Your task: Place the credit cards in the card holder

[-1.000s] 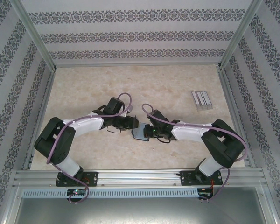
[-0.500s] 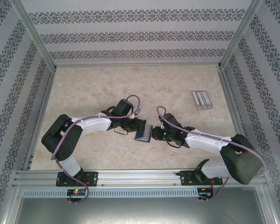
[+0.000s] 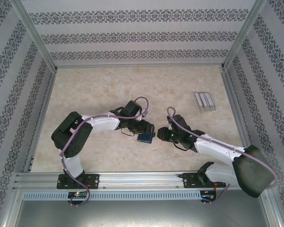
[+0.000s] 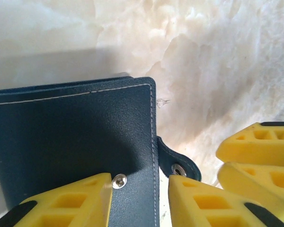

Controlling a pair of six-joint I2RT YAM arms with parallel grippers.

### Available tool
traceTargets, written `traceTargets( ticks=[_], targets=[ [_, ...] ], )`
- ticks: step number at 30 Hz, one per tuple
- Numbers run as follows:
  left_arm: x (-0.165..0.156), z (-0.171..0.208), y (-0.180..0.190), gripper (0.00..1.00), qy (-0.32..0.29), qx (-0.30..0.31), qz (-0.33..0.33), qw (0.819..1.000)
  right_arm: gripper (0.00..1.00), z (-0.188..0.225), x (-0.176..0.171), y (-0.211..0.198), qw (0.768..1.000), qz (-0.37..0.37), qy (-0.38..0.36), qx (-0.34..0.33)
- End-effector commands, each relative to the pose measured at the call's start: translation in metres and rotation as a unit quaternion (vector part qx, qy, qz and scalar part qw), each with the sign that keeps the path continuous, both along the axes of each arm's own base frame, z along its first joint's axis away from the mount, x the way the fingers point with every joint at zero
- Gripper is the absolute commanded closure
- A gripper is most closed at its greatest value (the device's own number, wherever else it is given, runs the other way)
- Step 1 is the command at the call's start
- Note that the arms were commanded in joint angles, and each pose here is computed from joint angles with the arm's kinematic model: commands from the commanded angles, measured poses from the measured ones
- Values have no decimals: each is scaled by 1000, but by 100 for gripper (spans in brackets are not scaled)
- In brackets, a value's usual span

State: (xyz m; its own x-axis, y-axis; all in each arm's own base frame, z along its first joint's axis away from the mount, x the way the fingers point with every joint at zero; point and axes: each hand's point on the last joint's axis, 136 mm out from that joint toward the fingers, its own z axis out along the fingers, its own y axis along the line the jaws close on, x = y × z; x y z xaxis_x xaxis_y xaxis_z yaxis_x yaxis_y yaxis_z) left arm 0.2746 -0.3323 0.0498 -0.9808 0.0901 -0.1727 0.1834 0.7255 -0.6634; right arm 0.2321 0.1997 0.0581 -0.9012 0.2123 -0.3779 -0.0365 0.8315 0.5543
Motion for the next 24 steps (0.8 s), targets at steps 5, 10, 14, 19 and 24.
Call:
traceTargets(
  ticks=[5, 10, 14, 19, 24],
  targets=[
    [-4, -15, 6, 63, 11, 34, 4, 999, 62, 6, -1, 12, 998, -6, 29, 54],
    [-4, -22, 6, 64, 24, 29, 12, 999, 58, 9, 6, 21, 997, -3, 30, 65],
    [2, -14, 10, 65, 19, 15, 34, 999, 58, 2, 10, 29, 997, -3, 43, 63],
    [11, -1, 24, 65, -1, -13, 71, 997, 58, 5, 15, 30, 998, -9, 33, 49],
    [14, 10, 35, 68, -6, -43, 98, 994, 58, 14, 15, 34, 1000, 12, 12, 24]
  ],
)
